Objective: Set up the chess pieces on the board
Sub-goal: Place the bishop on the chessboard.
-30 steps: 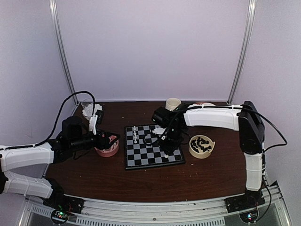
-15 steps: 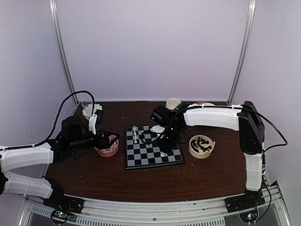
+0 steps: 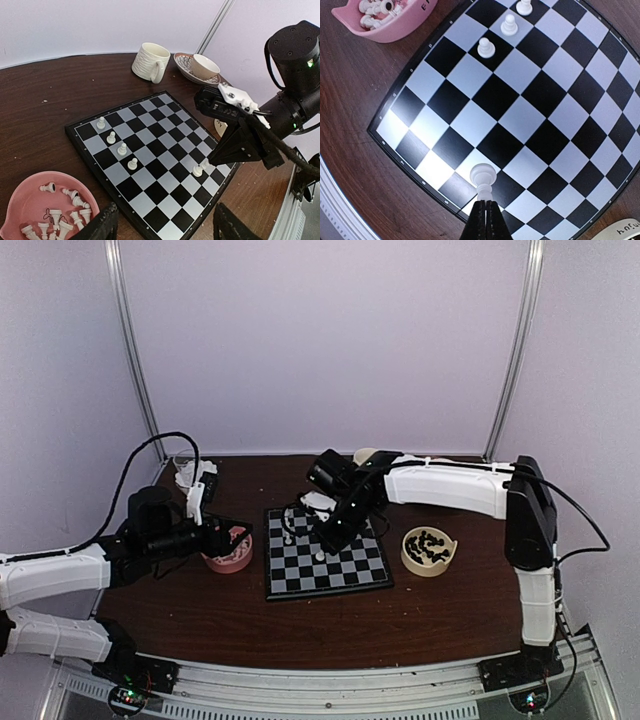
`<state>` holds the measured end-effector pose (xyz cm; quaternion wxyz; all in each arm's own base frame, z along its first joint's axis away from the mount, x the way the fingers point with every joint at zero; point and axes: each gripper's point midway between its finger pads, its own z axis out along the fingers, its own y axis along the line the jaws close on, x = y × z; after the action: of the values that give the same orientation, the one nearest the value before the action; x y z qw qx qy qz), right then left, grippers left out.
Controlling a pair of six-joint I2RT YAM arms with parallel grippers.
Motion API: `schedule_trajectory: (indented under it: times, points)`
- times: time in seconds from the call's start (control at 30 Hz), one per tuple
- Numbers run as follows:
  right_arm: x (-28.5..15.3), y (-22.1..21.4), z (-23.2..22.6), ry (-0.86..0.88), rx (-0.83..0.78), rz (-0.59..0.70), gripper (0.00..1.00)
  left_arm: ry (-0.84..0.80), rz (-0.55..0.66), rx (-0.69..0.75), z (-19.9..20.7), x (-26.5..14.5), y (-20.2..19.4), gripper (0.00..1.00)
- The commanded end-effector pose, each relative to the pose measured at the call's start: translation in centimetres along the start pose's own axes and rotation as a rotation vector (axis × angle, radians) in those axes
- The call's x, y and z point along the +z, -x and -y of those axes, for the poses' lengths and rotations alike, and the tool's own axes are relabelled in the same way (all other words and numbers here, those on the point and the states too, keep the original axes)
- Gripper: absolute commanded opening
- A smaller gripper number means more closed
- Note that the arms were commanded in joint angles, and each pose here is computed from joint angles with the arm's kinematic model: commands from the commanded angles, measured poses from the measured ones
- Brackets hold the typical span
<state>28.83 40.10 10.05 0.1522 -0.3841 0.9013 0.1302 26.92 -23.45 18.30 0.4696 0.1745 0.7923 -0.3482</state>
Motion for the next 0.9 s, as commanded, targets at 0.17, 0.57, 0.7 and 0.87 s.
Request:
schedule_trajectory:
  times: [0.17, 0.57, 0.7, 0.87]
  points:
    - [1.0, 2.6, -2.3, 0.023, -0.036, 0.025, 0.00, 0.000, 0.051, 0.027, 0.5, -0.3, 2.0, 0.65]
    - [2.7, 4.3, -3.9, 0.037, -0.065, 0.018, 0.00, 0.033, 0.065, 0.011, 0.0, -0.6, 2.2, 0.66]
    - [3.3, 4.3, -4.2, 0.039, -0.073, 0.007, 0.00, 0.033, 0.061, 0.010, 0.0, -0.6, 2.2, 0.66]
    - [3.6, 4.2, -4.5, 0.032, -0.085, 0.000, 0.00, 0.045, 0.046, 0.011, -0.2, -0.5, 2.0, 0.66]
